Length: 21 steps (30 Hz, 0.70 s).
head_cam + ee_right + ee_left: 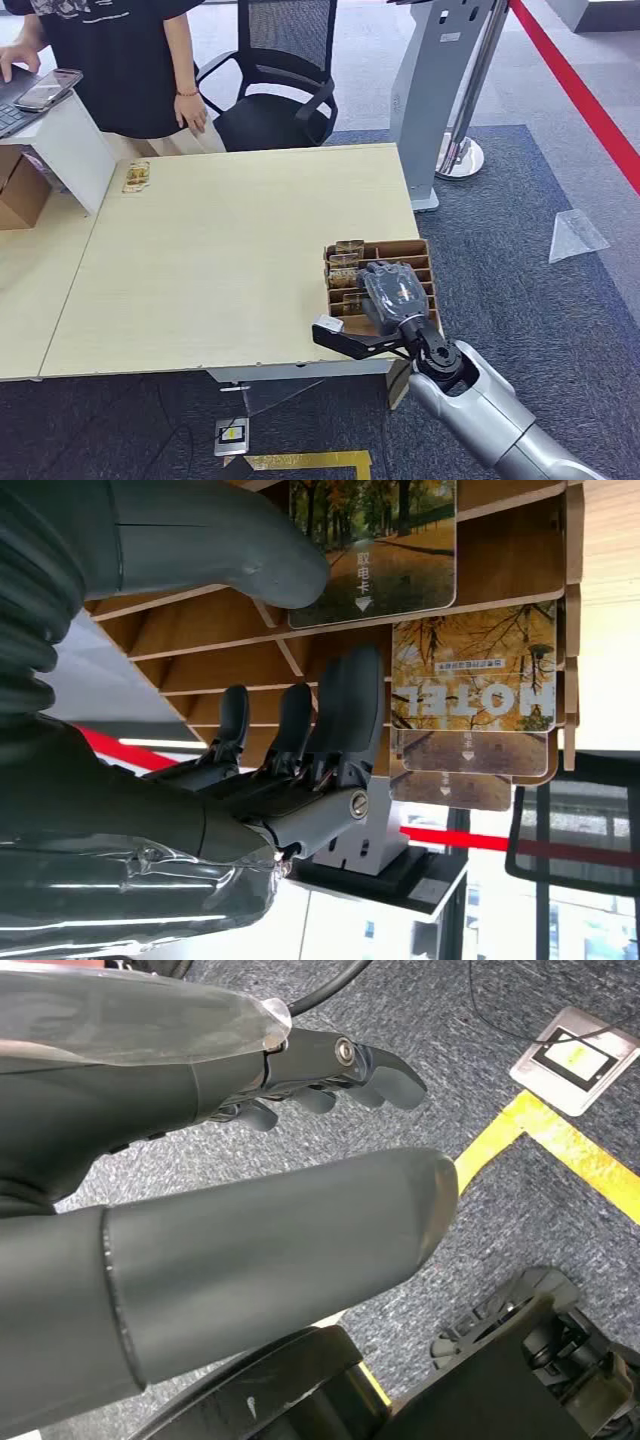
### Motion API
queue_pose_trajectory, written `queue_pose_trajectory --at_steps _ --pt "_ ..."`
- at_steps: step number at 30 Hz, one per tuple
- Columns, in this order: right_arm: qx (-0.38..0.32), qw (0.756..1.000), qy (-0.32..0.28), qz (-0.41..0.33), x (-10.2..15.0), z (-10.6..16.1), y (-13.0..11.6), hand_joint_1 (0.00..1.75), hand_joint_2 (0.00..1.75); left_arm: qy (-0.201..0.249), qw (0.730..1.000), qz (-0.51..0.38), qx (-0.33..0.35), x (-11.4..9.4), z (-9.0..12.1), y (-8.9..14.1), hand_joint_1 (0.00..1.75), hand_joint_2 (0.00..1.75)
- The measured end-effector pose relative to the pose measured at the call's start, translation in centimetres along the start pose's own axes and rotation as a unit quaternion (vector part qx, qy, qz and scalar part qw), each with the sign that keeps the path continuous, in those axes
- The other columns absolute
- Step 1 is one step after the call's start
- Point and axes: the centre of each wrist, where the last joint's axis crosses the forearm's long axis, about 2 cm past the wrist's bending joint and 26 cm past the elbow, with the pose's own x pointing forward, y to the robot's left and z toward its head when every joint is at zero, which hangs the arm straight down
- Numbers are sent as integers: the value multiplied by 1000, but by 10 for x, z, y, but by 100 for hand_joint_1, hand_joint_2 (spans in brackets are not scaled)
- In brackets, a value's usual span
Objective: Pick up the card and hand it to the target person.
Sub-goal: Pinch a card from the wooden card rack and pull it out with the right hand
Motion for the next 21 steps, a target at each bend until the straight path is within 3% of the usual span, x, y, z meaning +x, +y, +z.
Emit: queue_pose_trajectory --at_steps 14,21 --pt "6 1000 2 11 1 2 2 90 175 0 1000 0 0 0 0 0 0 0" --pt "9 1000 3 15 2 4 3 100 175 0 1000 -1 0 0 0 0 0 0"
